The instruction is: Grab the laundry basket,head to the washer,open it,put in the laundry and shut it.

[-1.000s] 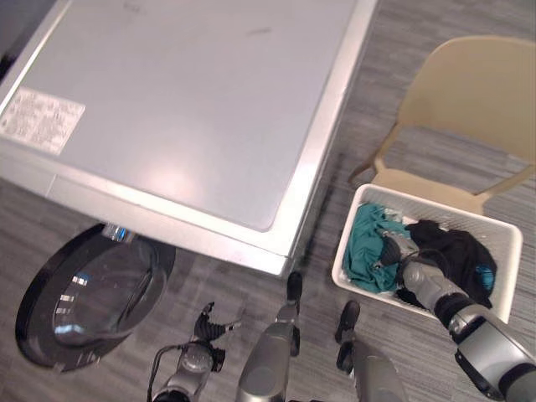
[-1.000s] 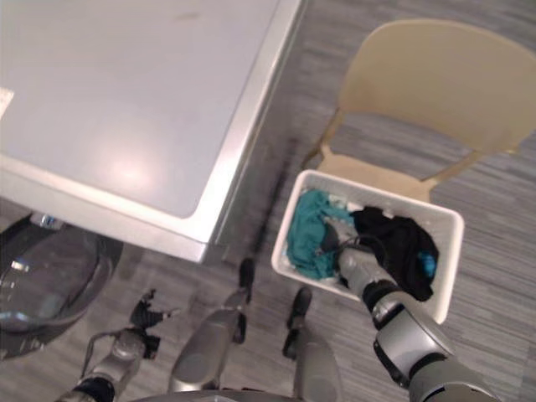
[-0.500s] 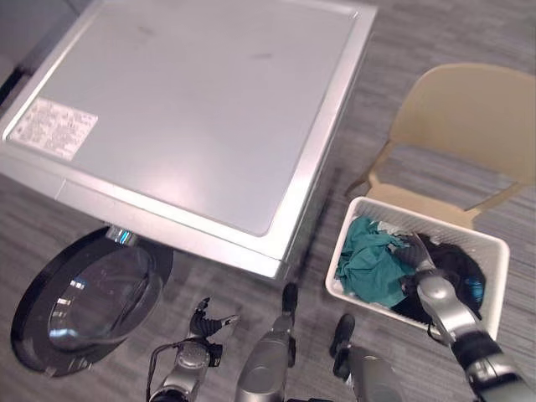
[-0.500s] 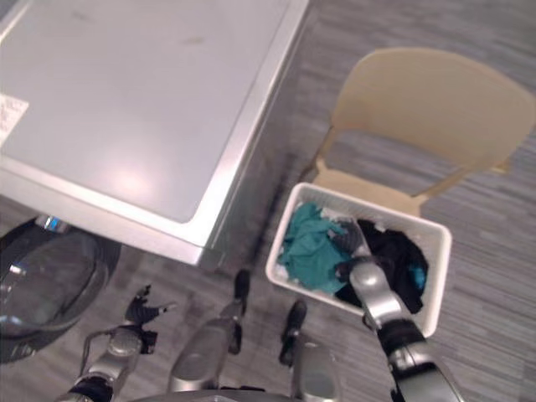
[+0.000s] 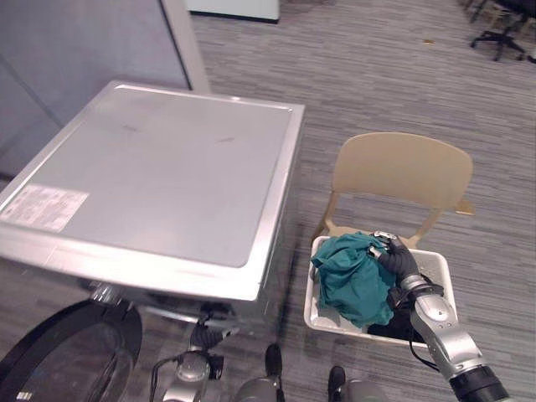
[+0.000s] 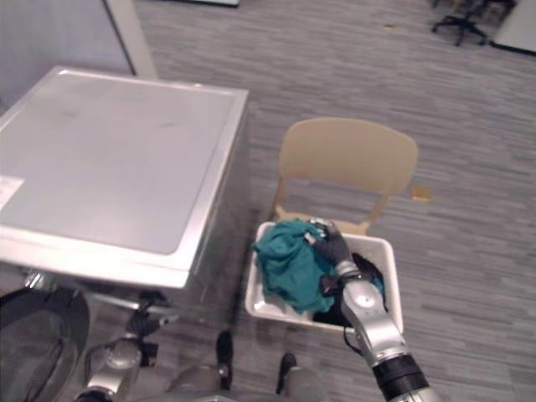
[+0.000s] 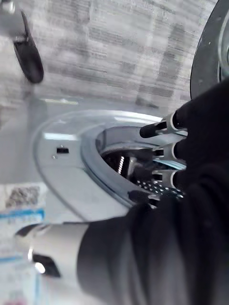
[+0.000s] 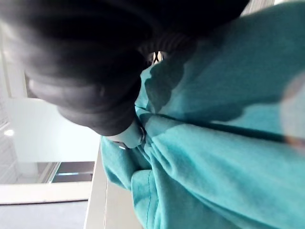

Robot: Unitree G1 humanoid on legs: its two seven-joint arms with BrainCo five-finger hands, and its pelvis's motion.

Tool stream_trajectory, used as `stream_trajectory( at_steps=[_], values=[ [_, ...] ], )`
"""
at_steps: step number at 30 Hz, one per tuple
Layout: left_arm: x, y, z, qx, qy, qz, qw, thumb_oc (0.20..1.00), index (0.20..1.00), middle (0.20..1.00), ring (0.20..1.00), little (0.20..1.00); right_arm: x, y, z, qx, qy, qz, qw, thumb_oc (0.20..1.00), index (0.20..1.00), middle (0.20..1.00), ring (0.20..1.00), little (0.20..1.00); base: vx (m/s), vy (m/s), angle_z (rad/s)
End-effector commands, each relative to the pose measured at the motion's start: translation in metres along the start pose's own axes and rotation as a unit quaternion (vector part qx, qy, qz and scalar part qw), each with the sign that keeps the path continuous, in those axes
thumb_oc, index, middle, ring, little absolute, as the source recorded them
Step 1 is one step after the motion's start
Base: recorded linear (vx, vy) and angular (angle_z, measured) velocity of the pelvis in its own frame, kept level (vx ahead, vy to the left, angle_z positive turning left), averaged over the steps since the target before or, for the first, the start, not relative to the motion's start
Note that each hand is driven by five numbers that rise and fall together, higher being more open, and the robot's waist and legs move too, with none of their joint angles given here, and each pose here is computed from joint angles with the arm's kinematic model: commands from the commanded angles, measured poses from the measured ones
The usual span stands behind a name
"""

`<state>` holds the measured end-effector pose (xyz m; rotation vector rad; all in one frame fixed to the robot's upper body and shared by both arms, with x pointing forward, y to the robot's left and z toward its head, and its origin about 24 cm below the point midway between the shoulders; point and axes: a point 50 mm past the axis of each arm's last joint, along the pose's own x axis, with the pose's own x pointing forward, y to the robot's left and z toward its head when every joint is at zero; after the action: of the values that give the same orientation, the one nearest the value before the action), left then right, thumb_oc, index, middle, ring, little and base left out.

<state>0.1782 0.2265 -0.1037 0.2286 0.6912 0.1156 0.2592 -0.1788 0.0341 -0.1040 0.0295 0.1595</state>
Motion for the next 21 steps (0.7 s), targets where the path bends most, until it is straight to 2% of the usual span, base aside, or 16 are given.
stream_trajectory(
  at_steps=[1,4,8,10,11,12,13,17,21],
  values=[
    [0.001,0.015,0.015,-0.009,-0.038,0.018,0.999,1.000,1.000,1.000,1.000,1.000,0.010,-0.001,0.050,0.010,-0.127,-0.005,0.992,0.200,0.200,0.200,0.200,0.200,-0.24,-0.265,0.47],
    [-0.004,0.011,0.031,-0.056,-0.081,0.013,0.995,1.000,1.000,1.000,1.000,1.000,0.015,0.000,0.047,0.023,-0.120,-0.020,0.992,0.200,0.200,0.200,0.200,0.200,-0.34,-0.326,0.57],
    [-0.008,0.005,0.048,-0.070,-0.121,0.000,0.990,1.000,1.000,1.000,1.000,1.000,0.017,-0.004,0.052,0.018,-0.128,-0.027,0.991,0.200,0.200,0.200,0.200,0.200,-0.28,-0.120,0.52],
    [-0.011,-0.001,0.074,-0.053,-0.178,-0.026,0.982,1.000,1.000,1.000,1.000,1.000,0.015,-0.004,0.057,0.014,-0.138,-0.024,0.990,0.200,0.200,0.200,0.200,0.200,-0.29,-0.038,0.64],
    [-0.011,-0.001,0.074,-0.053,-0.178,-0.026,0.982,1.000,1.000,1.000,1.000,1.000,0.015,-0.004,0.057,0.014,-0.138,-0.024,0.990,0.200,0.200,0.200,0.200,0.200,-0.44,-0.020,0.52],
    [-0.017,-0.007,0.100,-0.028,-0.237,-0.053,0.970,1.000,1.000,1.000,1.000,1.000,0.013,0.000,0.064,0.016,-0.155,-0.009,0.988,0.200,0.200,0.200,0.200,0.200,-0.33,0.002,0.82],
    [-0.019,-0.011,0.109,-0.022,-0.255,-0.063,0.965,1.000,1.000,1.000,1.000,1.000,0.013,0.001,0.067,0.018,-0.161,-0.004,0.987,0.200,0.200,0.200,0.200,0.200,-0.33,0.002,0.88],
    [-0.027,-0.026,0.142,0.009,-0.322,-0.096,0.942,1.000,1.000,1.000,1.000,1.000,0.013,0.011,0.078,0.029,-0.184,0.020,0.982,0.200,0.200,0.200,0.200,0.200,-0.09,0.063,0.71],
    [-0.041,-0.056,0.171,0.043,-0.386,-0.151,0.909,1.000,1.000,1.000,1.000,1.000,0.015,0.034,0.090,0.072,-0.209,0.067,0.973,0.200,0.200,0.200,0.200,0.200,0.00,0.178,0.66]
  ],
)
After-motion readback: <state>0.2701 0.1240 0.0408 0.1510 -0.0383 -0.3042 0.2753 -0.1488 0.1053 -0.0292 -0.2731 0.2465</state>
